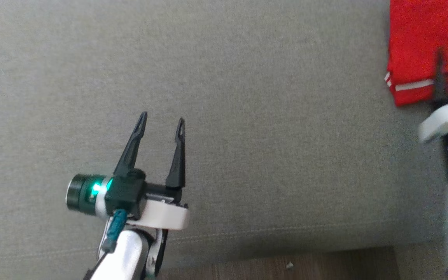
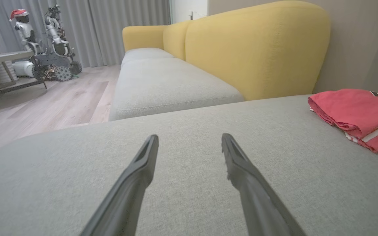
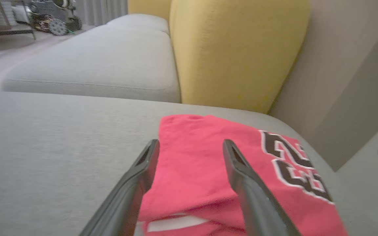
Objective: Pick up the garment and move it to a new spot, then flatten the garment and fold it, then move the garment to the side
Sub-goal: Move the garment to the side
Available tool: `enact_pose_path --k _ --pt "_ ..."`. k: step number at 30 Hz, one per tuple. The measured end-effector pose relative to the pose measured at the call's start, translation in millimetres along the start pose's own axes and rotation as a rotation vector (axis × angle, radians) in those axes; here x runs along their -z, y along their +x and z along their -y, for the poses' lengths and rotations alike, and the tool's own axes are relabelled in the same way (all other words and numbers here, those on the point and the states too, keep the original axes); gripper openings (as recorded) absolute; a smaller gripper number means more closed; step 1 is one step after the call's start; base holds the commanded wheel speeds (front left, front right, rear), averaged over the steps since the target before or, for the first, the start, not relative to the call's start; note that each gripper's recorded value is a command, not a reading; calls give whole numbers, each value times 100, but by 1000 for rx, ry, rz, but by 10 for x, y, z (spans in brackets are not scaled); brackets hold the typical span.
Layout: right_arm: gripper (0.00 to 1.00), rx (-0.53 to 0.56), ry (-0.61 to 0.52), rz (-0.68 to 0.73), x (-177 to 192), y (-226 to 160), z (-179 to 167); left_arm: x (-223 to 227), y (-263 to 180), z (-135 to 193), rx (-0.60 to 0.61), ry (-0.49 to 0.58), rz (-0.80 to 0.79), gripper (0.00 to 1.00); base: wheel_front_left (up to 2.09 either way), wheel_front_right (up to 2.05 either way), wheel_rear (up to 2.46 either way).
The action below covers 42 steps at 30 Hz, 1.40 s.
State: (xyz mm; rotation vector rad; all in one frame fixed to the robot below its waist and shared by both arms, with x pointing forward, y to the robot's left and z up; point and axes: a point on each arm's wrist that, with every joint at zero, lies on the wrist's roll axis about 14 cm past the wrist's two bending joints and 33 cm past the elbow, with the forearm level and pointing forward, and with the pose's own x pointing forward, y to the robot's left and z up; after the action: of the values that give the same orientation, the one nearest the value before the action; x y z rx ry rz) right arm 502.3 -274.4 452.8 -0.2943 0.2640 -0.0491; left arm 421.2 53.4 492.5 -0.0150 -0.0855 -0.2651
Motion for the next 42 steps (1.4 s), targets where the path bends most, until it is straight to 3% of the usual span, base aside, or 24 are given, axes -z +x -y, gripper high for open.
enact_pose_path --k 6,14,20,27,42 --pt "100 -206 144 135 -171 -350 -838 -161 -198 -142 -71 -79 13 100 0 0 0" --pt "100 -315 271 270 -460 -808 -1318 -369 -443 -362 -153 -75 56 100 0 0 0" --pt "100 -331 313 380 -713 -1210 -1355 -422 -642 -419 -170 -73 64 100 0 0 0" --pt "100 -314 327 316 -416 -1529 -1386 -439 -827 -480 -189 -62 65 100 0 0 0" --pt "100 -296 346 332 -448 -1610 -1350 -291 -914 -478 -183 -43 17 100 0 0 0"
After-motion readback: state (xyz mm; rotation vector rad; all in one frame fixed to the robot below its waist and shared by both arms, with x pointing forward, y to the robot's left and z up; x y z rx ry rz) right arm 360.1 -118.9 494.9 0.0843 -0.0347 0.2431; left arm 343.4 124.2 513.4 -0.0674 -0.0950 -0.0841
